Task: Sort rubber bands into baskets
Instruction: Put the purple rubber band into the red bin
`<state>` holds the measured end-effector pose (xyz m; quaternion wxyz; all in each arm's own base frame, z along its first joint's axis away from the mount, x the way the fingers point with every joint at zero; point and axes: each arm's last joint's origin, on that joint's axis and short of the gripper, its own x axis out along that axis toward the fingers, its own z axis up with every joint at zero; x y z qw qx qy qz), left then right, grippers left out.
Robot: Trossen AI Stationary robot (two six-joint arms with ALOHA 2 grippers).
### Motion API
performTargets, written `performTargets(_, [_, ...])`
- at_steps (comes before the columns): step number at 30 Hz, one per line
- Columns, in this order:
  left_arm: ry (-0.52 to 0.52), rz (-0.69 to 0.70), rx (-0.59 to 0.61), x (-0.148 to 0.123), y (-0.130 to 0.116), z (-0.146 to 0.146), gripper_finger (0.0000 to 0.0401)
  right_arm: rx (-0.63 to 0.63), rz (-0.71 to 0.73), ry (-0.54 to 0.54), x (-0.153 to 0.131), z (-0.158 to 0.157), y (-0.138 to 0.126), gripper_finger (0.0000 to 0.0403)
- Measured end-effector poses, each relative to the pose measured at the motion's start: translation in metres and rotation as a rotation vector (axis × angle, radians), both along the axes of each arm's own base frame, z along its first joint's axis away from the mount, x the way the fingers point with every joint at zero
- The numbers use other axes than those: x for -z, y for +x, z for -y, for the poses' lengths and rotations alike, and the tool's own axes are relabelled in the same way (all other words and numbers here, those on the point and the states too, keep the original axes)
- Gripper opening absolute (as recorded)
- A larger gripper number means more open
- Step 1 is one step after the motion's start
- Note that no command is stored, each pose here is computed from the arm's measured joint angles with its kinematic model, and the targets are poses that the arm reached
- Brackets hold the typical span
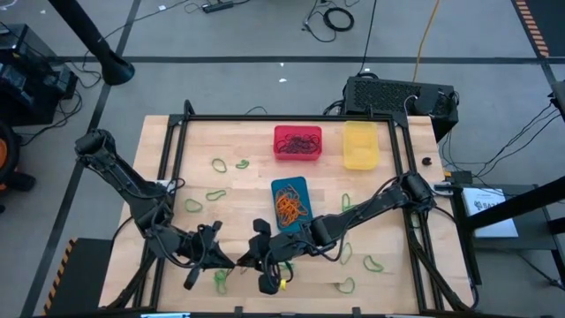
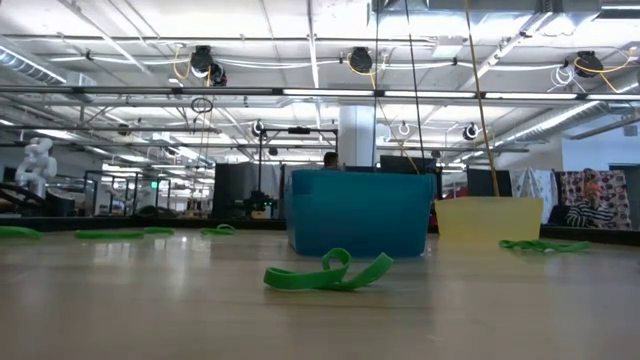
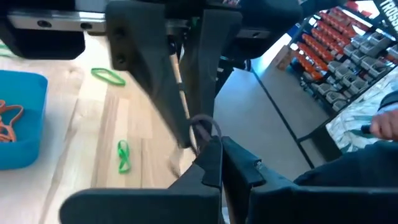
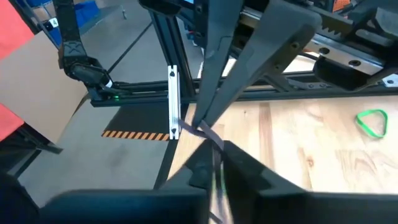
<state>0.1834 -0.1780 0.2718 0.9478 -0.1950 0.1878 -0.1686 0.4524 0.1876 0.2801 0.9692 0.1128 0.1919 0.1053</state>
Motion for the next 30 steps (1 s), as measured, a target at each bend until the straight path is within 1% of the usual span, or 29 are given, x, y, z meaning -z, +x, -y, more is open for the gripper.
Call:
performTargets(1, [0.004,-0.004,0.000,0.001,0.000,0.000,0.0002,-0.002,0.001,-0.004,0.000,0.000,0.000,0.0018])
performTargets(2, [0.009,-0.009,0.000,0.001,0.000,0.000,0.0004,-0.003,0.001,-0.008,-0.001,0.000,0.000,0.0010])
performTargets(5, [0.040,-0.007,-0.002,0.002,0.000,-0.001,0.0026,0.004,-0.001,-0.001,-0.002,0.002,0.000,0.0010])
performTargets(8, [0.083,-0.021,-0.047,0.005,-0.001,-0.003,0.0065,0.015,-0.015,-0.005,-0.006,0.009,-0.002,0.0003])
performTargets(10, [0.125,-0.029,-0.112,0.008,0.000,-0.007,0.0096,0.027,-0.044,-0.017,-0.011,0.016,-0.005,0.0003])
performTargets(13, [0.207,-0.039,-0.270,0.013,0.004,-0.018,0.0144,0.046,-0.140,-0.064,-0.018,0.032,-0.015,0.0002])
performTargets(16, [0.265,-0.055,-0.415,0.014,0.012,-0.037,0.0180,0.048,-0.232,-0.168,-0.027,0.055,-0.027,0.0001])
performTargets(19, [0.262,-0.102,-0.531,0.016,0.025,-0.064,0.0194,0.043,-0.289,-0.282,-0.037,0.090,-0.034,0.0001])
performTargets(22, [0.233,-0.150,-0.593,0.017,0.038,-0.092,0.0195,0.009,-0.313,-0.328,-0.043,0.143,-0.034,0.0001])
performTargets(24, [0.225,-0.187,-0.622,0.018,0.044,-0.111,0.0195,-0.009,-0.324,-0.326,-0.043,0.182,-0.034,0.0001])
performTargets(26, [0.228,-0.230,-0.653,0.021,0.047,-0.129,0.0195,0.006,-0.348,-0.304,-0.041,0.223,-0.037,0.0001])
performTargets(28, [0.212,-0.267,-0.694,0.023,0.049,-0.145,0.0195,0.048,-0.408,-0.276,-0.037,0.261,-0.046,0.0000])
performTargets(30, [0.170,-0.311,-0.730,0.024,0.048,-0.158,0.0195,0.112,-0.470,-0.260,-0.032,0.296,-0.057,0.0000])
